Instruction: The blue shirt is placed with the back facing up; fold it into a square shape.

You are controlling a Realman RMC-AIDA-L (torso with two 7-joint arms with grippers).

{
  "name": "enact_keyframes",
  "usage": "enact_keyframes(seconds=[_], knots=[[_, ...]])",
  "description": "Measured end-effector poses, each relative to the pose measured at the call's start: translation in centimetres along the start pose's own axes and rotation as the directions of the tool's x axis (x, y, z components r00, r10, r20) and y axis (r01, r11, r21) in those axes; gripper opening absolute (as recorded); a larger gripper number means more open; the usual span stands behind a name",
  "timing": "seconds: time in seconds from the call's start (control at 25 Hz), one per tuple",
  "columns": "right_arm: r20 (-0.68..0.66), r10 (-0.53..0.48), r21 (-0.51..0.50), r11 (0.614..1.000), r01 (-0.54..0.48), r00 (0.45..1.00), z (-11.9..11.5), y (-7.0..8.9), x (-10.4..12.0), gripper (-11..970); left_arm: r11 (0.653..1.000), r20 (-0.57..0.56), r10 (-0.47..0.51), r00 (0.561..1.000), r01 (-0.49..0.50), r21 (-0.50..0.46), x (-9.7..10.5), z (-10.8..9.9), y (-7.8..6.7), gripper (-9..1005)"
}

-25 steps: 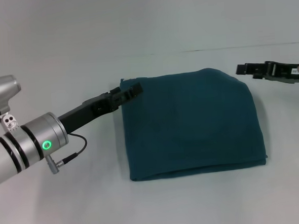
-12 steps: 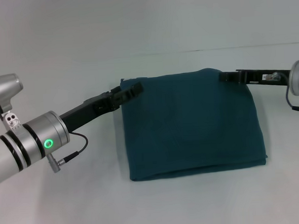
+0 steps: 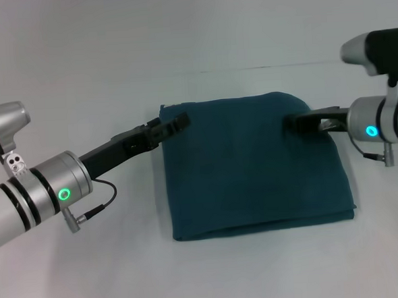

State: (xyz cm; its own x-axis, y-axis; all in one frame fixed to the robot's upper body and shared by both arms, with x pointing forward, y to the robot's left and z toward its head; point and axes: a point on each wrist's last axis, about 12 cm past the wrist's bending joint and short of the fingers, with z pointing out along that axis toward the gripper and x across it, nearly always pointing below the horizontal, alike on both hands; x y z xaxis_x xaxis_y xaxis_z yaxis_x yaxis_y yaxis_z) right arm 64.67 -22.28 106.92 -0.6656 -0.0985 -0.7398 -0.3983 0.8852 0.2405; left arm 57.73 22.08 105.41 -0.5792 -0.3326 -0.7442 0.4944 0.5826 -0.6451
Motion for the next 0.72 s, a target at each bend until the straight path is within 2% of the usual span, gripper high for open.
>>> enact_keyframes(seconds=[0.2, 0.4, 0.72], knots=[[-0.015, -0.031, 0.030, 0.999, 0.031, 0.999, 0.8, 0.5, 0.0, -1, 1.000, 0.001, -0.002, 1.000, 0.002, -0.004, 0.0, -0.1, 0.1, 888], [0.031, -0.002, 0.030, 1.000, 0.001, 1.000, 0.3, 0.1, -0.6, 5, 1.000, 0.001, 0.000, 1.000, 0.000, -0.005, 0.0, -0.2, 0.1, 887], [0.087, 0.006, -0.047, 0.999, -0.001, 0.996, -1.0, 0.2, -2.2, 14, 1.000, 0.002, 0.000, 1.000, 0.000, -0.002, 0.0, -0.2, 0.1, 887]])
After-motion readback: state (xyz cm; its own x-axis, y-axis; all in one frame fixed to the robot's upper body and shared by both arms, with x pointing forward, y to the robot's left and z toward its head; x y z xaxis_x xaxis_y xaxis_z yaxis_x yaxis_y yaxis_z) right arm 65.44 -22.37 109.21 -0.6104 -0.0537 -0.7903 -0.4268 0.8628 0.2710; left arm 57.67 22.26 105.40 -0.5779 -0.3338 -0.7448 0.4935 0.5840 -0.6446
